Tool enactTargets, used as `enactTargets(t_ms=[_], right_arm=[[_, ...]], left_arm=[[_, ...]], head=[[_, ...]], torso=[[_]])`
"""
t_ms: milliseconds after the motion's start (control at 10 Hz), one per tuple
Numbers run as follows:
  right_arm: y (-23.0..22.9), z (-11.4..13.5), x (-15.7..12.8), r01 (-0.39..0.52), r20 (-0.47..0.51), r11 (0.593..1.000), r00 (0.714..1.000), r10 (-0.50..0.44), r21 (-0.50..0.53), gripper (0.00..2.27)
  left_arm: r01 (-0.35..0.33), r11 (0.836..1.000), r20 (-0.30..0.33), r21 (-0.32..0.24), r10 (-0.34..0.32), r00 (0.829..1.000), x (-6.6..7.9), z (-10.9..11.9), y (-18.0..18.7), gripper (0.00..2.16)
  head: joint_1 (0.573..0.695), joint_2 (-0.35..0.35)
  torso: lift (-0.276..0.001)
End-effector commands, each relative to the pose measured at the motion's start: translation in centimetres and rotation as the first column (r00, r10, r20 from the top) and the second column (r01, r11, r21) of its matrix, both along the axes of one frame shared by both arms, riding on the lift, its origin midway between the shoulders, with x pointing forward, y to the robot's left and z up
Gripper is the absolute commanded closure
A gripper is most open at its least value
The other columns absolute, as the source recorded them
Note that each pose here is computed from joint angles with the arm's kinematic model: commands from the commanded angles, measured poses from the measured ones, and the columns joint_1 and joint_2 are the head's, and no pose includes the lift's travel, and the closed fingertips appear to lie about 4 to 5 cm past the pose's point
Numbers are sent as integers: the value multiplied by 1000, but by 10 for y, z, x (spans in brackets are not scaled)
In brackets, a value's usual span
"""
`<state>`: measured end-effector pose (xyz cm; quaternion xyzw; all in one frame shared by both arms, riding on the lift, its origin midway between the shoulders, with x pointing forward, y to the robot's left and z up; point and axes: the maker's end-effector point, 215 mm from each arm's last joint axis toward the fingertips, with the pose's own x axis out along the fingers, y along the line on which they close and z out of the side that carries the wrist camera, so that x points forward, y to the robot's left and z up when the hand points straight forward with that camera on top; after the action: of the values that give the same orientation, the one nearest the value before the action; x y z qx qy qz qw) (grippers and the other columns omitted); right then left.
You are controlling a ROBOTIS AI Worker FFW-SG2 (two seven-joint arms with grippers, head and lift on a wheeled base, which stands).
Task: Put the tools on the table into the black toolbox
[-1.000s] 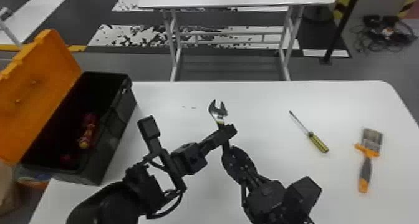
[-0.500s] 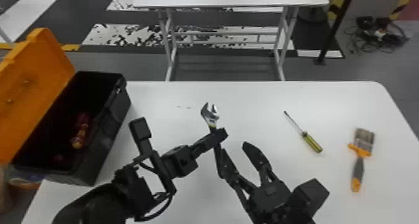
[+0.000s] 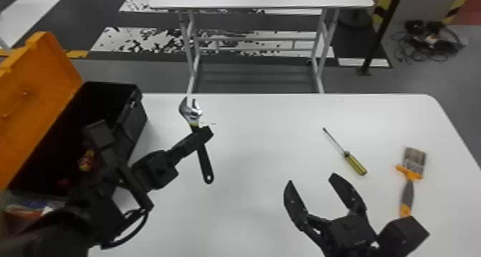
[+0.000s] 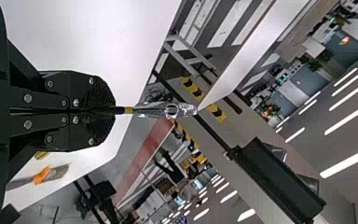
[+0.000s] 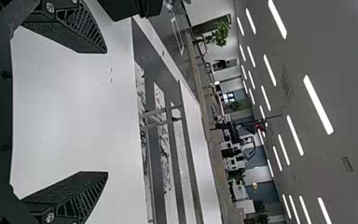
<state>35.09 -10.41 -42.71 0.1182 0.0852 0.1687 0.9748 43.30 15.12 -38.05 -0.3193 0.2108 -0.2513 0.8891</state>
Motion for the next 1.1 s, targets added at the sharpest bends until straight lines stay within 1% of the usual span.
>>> enactTargets(t_ms=[0,200,300,400,500,700,800,900,1000], right_arm=[[-26,-5,0,42,-10,999,999,-42,1,66],[-53,-8,-1,84,-12,996,996,-84,5,70],[-66,-12,-2,100,-18,995,995,-100,9,70],[-79,-13,-3,122,-24,992,992,-121,26,73],[-89,-17,-5,136,-32,990,990,-135,27,73],[-108,-23,-8,165,-45,985,986,-163,48,76],[-112,-23,-8,173,-46,984,984,-170,50,76],[-113,-25,-9,172,-50,984,984,-170,50,76],[-116,-25,-9,175,-50,983,984,-172,51,76]], left_arm=[[-69,996,44,60,66,997,5,22,45,2138],[-153,980,72,125,144,987,8,38,97,2138],[-189,971,87,147,178,980,10,44,119,2138],[-228,958,94,174,215,972,13,46,139,2138],[-277,935,111,222,258,960,16,45,162,2138],[-349,904,128,248,327,936,19,50,205,2142],[-388,885,127,257,367,922,19,49,228,2142],[-422,869,113,257,406,907,21,41,250,2142],[-463,843,112,273,450,886,24,34,275,2142]], head=[[695,64],[695,95],[695,118],[695,135],[695,150],[695,179],[695,188],[695,209],[695,236]], torso=[[-75],[-75],[-75],[-75],[-75],[-75],[-75],[-75],[-75]])
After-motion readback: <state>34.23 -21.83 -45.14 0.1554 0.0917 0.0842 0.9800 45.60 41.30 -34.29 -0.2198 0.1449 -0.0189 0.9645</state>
